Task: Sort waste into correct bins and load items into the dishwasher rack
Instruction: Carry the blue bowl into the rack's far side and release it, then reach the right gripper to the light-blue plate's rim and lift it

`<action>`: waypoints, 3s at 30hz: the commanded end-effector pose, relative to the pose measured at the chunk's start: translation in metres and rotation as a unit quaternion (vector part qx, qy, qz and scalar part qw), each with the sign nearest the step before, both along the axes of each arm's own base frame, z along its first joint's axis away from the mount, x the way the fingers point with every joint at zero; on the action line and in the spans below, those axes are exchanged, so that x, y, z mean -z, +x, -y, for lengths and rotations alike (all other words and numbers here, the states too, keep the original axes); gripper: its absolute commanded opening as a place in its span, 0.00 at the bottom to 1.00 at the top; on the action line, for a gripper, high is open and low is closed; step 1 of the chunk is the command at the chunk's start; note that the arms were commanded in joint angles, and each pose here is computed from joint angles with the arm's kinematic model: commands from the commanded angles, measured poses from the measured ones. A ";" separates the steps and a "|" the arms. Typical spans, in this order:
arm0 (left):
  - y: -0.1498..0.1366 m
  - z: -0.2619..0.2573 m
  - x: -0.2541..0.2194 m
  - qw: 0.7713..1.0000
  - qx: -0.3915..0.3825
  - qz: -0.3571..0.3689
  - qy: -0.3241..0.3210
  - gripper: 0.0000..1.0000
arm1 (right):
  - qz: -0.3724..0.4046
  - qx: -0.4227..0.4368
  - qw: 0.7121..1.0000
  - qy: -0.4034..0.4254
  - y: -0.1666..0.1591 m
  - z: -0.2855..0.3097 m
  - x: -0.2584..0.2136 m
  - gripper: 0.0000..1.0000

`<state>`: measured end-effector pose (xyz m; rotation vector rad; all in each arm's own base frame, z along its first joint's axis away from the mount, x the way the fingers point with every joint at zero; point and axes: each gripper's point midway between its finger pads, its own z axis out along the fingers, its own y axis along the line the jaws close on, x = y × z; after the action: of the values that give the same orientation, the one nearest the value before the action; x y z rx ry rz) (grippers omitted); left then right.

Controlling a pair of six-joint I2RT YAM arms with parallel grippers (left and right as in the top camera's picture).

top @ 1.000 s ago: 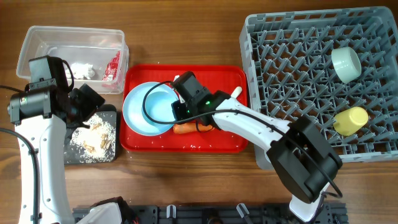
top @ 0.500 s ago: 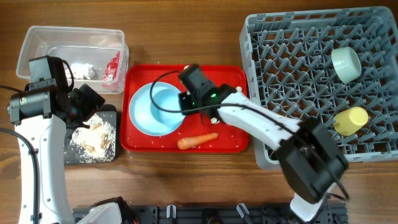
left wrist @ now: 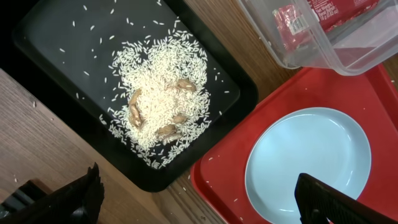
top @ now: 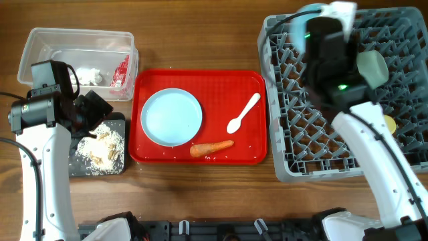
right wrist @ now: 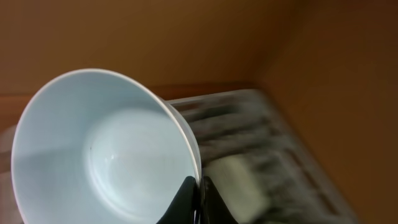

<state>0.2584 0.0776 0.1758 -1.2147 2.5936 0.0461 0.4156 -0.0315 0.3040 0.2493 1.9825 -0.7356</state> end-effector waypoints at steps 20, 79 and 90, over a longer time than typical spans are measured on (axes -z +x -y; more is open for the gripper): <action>-0.001 -0.003 -0.002 1.000 -0.007 0.003 0.006 1.00 | -0.206 0.158 0.956 -0.135 0.008 0.063 0.140 0.04; 0.000 0.001 -0.002 1.000 -0.003 0.006 -0.007 1.00 | -0.399 -0.306 0.752 0.426 -0.076 -0.347 0.302 0.04; 0.000 0.001 -0.002 1.000 -0.003 0.006 -0.008 1.00 | -0.156 -0.355 0.838 0.385 -0.003 -0.252 0.106 0.04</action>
<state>0.2588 0.0762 0.1757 -1.2140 2.5958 0.0348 0.3856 0.2757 0.0908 -0.1797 2.6492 0.6951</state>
